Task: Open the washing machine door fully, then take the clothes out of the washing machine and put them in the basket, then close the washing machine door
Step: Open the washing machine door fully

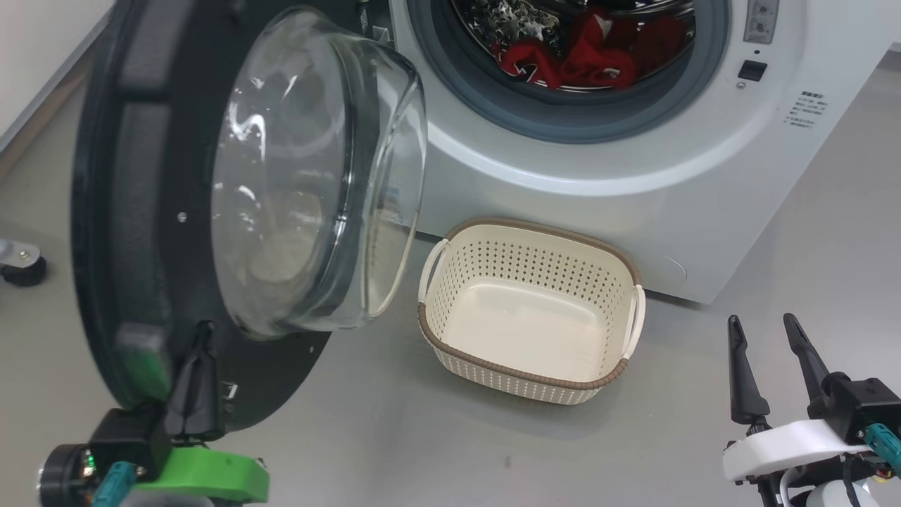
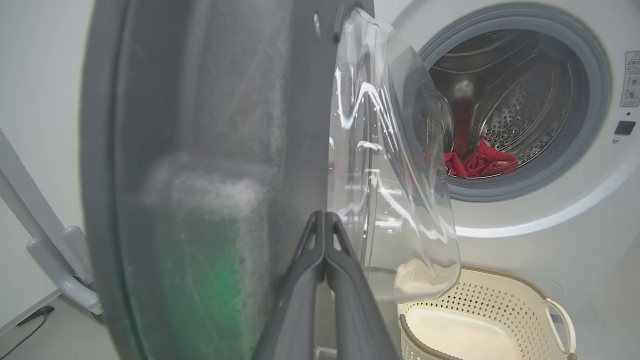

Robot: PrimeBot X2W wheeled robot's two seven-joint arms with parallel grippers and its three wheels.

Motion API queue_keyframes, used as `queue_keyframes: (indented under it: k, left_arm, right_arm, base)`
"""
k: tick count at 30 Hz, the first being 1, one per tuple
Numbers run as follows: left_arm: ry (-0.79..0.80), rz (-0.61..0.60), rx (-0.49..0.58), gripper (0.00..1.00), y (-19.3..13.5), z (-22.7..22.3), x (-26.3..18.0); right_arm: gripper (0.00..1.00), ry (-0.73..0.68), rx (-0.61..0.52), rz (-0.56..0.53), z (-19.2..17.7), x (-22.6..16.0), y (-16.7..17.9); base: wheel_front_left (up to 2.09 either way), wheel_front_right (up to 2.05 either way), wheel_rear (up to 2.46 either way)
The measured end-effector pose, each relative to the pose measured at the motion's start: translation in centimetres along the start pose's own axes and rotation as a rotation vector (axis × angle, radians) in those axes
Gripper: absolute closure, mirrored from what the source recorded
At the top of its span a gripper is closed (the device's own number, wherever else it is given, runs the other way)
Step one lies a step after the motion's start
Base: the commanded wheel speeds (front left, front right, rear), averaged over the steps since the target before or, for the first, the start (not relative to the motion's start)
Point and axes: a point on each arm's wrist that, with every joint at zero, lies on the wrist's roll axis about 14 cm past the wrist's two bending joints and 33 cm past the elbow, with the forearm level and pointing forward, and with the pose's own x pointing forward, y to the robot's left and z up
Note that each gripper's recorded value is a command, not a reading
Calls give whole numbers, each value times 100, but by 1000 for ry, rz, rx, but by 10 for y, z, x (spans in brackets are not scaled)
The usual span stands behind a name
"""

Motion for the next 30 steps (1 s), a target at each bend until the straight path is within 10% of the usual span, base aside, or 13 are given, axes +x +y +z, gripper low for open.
queue_keyframes:
  k: [30]
  left_arm:
    - [17, 224, 49, 100, 71, -8, 46]
  right_arm:
    - [0, -4, 3, -83, 3, -4, -30]
  base:
    - [0, 0, 0]
